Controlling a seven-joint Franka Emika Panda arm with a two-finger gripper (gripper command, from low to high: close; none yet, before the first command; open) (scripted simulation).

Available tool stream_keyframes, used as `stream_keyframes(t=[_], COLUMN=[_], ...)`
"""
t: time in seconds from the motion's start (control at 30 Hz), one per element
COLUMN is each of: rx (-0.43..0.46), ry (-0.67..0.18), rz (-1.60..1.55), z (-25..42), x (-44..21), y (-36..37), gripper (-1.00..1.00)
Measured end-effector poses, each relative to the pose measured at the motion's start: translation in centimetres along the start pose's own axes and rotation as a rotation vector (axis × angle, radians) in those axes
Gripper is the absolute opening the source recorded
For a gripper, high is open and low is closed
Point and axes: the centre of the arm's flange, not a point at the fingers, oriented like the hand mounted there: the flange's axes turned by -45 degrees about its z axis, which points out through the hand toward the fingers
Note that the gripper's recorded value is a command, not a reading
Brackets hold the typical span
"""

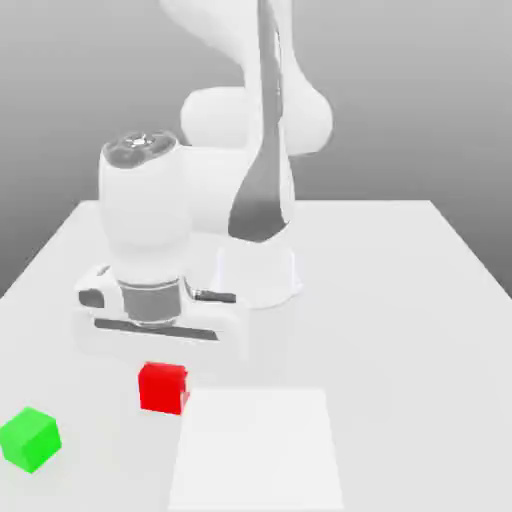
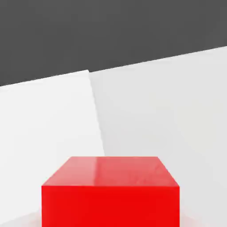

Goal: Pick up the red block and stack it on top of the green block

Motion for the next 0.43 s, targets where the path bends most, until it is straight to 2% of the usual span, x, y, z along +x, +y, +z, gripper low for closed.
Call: stream_keyframes(t=[0.13,0.23,0.27,0.43], rx=[-0.004,-0.006,-0.006,-0.006], ry=[0.004,0.006,0.006,0.006], rz=[0.329,0.386,0.390,0.390], z=[-0.4,3.1,4.2,4.2], x=[3.7,4.3,4.2,4.2], y=[8.0,9.6,9.7,9.7], gripper=[-1.00,-1.00,1.00,1.00])
